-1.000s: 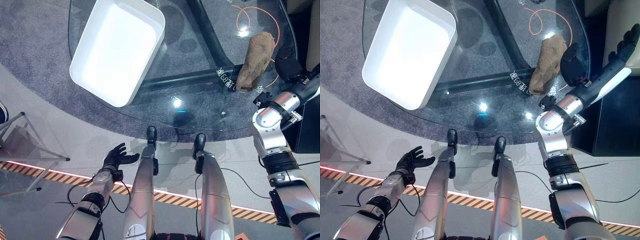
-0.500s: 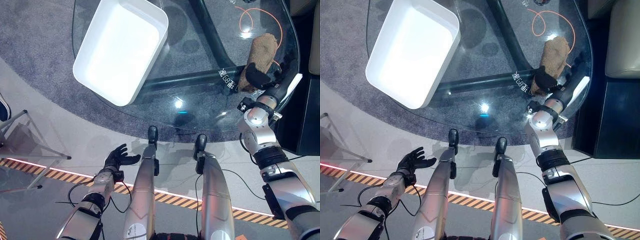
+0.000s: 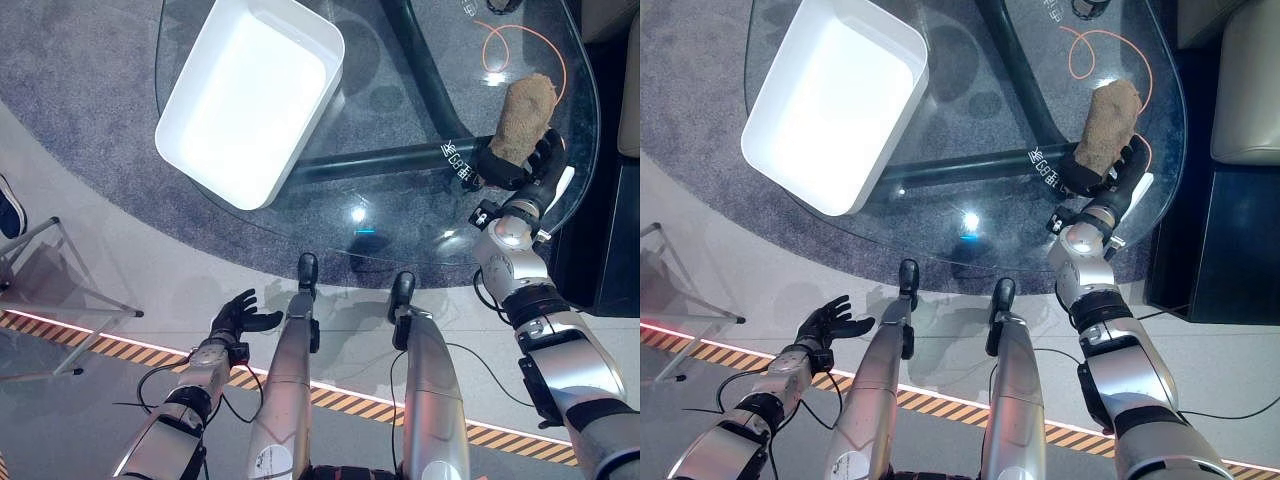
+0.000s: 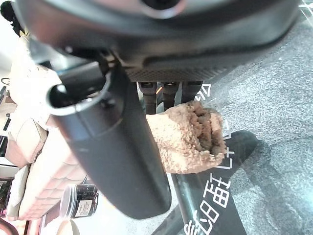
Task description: Wipe the table with a cloth and put it in the basket.
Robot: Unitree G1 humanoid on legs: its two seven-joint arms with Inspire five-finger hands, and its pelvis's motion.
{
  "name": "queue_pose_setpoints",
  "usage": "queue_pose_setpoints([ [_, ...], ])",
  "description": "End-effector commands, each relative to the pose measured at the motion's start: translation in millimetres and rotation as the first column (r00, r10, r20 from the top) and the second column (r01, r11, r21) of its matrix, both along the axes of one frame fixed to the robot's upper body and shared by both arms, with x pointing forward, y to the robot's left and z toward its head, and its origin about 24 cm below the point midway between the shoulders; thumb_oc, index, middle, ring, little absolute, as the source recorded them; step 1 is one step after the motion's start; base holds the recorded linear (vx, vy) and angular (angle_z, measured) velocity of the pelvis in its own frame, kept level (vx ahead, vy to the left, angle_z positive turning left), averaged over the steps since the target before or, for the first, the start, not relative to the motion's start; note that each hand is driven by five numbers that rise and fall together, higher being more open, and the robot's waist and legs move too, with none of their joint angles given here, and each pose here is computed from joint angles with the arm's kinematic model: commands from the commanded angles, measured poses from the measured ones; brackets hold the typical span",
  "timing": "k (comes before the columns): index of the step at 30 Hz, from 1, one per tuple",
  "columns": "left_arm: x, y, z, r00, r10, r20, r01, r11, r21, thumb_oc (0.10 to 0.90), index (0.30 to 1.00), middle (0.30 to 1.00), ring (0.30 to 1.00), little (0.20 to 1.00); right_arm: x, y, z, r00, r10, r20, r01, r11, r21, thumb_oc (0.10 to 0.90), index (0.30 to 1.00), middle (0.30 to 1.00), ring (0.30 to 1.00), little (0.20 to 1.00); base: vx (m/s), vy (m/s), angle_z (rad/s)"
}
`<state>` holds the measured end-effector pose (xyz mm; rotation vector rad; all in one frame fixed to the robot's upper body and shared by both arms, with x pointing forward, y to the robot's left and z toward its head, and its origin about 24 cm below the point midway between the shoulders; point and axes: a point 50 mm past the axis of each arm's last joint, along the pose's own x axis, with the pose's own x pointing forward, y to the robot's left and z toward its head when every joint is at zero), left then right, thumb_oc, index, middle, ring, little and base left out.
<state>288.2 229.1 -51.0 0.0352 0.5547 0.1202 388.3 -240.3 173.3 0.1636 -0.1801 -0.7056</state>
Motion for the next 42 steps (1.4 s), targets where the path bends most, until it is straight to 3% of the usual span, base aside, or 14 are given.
queue_pose_setpoints([
  [1,-16.5,3.9,-15.0,0.998,0.016,-0.056,-0.014,0.999,0.043,0.800,0.900,0.900,0.900,0.900,-2.8,-19.2,31.1,0.992,-0.078,0.103,0.081,0.996,-0.030,0.800,0.900,0.900,0.900,0.900,0.00,0.000,0.00],
  [12,-14.0,-2.0,-15.0,0.998,-0.002,-0.062,0.004,0.999,0.043,0.800,0.900,0.900,0.900,0.900,-0.9,-23.5,43.4,0.982,-0.172,0.084,0.179,0.980,-0.091,0.800,0.900,0.900,0.900,0.900,0.01,0.000,0.03],
  [27,-13.2,-4.8,-15.1,0.997,-0.026,-0.068,0.029,0.999,0.044,0.800,0.900,0.900,0.900,0.900,7.9,-16.4,48.3,0.993,-0.120,-0.023,0.114,0.977,-0.179,0.800,0.900,0.900,0.900,0.900,0.00,0.000,0.00],
  [32,-12.3,-5.3,-14.4,0.997,-0.031,-0.070,0.034,0.998,0.046,0.800,0.900,0.900,0.900,0.900,11.6,-18.5,39.5,0.984,-0.101,-0.144,0.070,0.976,-0.208,0.800,0.900,0.900,0.900,0.900,0.00,0.000,0.00],
  [33,-12.3,-5.2,-14.4,0.997,-0.031,-0.070,0.035,0.998,0.046,0.800,0.900,0.900,0.900,0.900,11.6,-18.5,39.3,0.984,-0.102,-0.147,0.070,0.975,-0.209,0.421,0.575,0.575,0.575,0.521,0.00,0.000,0.00],
  [34,-12.2,-4.6,-14.2,0.997,-0.032,-0.071,0.036,0.998,0.047,0.800,0.900,0.900,0.900,0.900,12.0,-18.8,37.7,0.981,-0.099,-0.165,0.062,0.975,-0.215,0.147,0.340,0.340,0.340,0.247,0.00,0.000,0.00],
  [35,-12.4,-4.4,-14.3,0.997,-0.033,-0.071,0.036,0.998,0.047,0.800,0.900,0.900,0.900,0.900,12.4,-19.1,36.9,0.980,-0.093,-0.178,0.053,0.974,-0.220,0.100,0.300,0.300,0.300,0.200,0.00,0.000,0.00],
  [42,-11.7,-3.9,-13.2,0.997,-0.041,-0.071,0.045,0.998,0.049,0.800,0.900,0.900,0.900,0.900,12.9,-23.0,32.0,0.968,-0.090,-0.233,0.040,0.977,-0.211,0.100,0.300,0.300,0.300,0.200,0.00,0.000,0.00],
])
